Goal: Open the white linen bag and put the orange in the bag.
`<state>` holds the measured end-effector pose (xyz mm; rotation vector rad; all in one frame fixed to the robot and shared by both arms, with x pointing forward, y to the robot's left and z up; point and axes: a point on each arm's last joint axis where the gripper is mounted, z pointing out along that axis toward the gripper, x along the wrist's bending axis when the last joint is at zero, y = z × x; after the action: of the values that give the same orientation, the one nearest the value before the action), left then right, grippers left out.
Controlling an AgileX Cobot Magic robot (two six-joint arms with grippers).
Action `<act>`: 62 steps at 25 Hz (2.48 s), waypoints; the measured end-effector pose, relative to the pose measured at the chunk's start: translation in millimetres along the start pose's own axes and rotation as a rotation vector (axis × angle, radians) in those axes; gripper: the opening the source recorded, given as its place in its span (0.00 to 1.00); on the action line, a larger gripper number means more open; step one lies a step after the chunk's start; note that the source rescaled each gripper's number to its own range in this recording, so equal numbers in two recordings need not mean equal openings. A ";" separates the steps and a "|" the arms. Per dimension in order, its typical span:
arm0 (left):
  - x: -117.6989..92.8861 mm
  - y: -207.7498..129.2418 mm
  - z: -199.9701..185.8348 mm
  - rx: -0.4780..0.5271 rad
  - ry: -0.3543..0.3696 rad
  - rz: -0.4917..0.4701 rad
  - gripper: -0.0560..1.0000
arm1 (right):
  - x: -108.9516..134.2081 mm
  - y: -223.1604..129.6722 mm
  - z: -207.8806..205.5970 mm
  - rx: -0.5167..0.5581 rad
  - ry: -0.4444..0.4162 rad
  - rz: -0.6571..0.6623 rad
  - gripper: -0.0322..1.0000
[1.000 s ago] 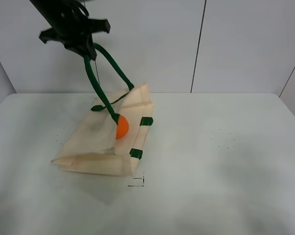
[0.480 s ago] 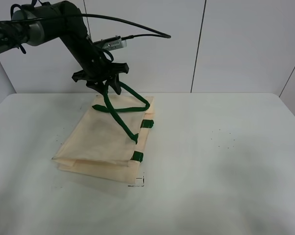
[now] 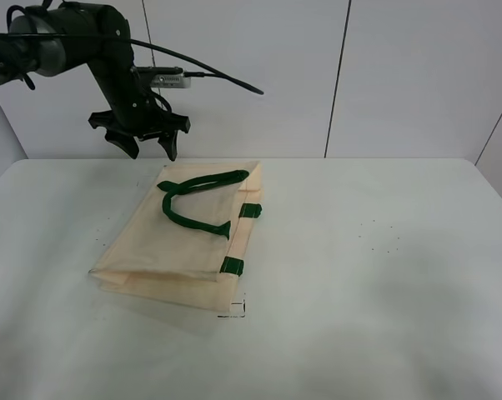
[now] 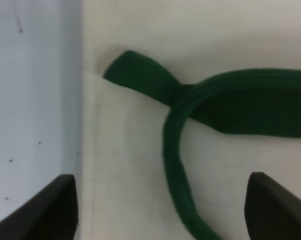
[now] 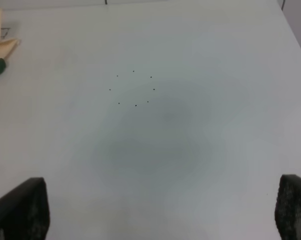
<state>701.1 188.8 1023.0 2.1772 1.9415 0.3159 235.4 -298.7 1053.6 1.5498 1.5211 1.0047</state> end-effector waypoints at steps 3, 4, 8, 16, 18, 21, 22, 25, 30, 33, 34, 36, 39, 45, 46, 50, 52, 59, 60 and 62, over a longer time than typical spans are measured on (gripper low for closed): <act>23.6 1.4 1.2 0.009 0.014 -0.048 0.79 | 0.0 0.0 0.0 0.000 0.000 0.000 1.00; 34.4 1.4 1.6 0.016 0.021 -0.066 0.79 | 0.0 0.0 0.0 0.000 0.000 0.000 1.00; 78.7 -1.3 2.5 0.047 0.053 -0.139 0.79 | 0.0 0.0 0.0 0.000 0.000 0.000 1.00; 132.9 -13.0 1.1 0.100 0.092 -0.246 0.79 | 0.0 0.0 0.0 0.000 0.000 0.000 1.00; 133.0 -20.5 -3.2 0.116 0.092 -0.248 0.79 | 0.0 0.0 0.0 0.000 0.000 0.000 1.00; 130.1 -36.9 -15.2 0.143 0.089 -0.246 0.79 | 0.0 0.0 0.0 0.000 0.000 0.000 1.00; 128.9 -44.3 -20.4 0.154 0.088 -0.245 0.79 | 0.0 0.0 0.0 0.000 0.000 0.000 1.00; 124.6 -70.9 -33.9 0.195 0.086 -0.249 0.79 | 0.0 0.0 0.0 0.000 0.000 0.000 1.00; 114.8 -133.5 -56.1 0.279 0.083 -0.253 0.79 | 0.0 0.0 0.0 0.000 0.000 0.000 1.00; 108.0 -176.8 -79.3 0.282 0.083 -0.253 0.79 | 0.0 0.0 0.0 0.000 0.000 0.000 1.00; 105.7 -192.0 -83.2 0.290 0.083 -0.253 0.79 | 0.0 0.0 0.0 0.000 0.000 0.000 1.00; 101.0 -222.1 -99.0 0.266 0.083 -0.253 0.79 | 0.0 0.0 0.0 0.000 0.000 0.000 1.00; 94.1 -266.5 -113.8 0.224 0.082 -0.241 0.79 | 0.0 0.0 0.0 0.000 0.000 0.000 1.00; 82.6 -344.0 -121.1 0.056 0.082 -0.174 0.79 | 0.0 0.0 0.0 0.000 0.000 0.000 1.00; 80.9 -355.2 -119.9 0.022 0.084 -0.169 0.79 | 0.0 0.0 0.0 0.000 0.000 0.000 1.00; 73.5 -388.1 -122.8 -0.128 0.066 -0.146 0.79 | 0.0 0.0 0.0 0.000 0.000 0.000 1.00; 70.4 -398.0 -131.9 -0.234 0.061 -0.126 0.79 | 0.0 0.0 0.0 0.000 0.000 0.000 1.00; 64.9 -428.7 -149.1 -0.479 0.073 -0.120 0.79 | 0.0 0.0 0.0 0.000 0.000 0.000 1.00; 64.3 -432.1 -150.6 -0.505 0.074 -0.120 0.79 | 0.0 0.0 0.0 0.000 0.000 0.000 1.00; 63.2 -438.2 -153.1 -0.552 0.076 -0.119 0.79 | 0.0 0.0 0.0 0.000 0.000 0.000 1.00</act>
<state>247.1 302.6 1042.0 1.7075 1.7403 0.8133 235.4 -298.7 1053.6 1.5498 1.5211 1.0047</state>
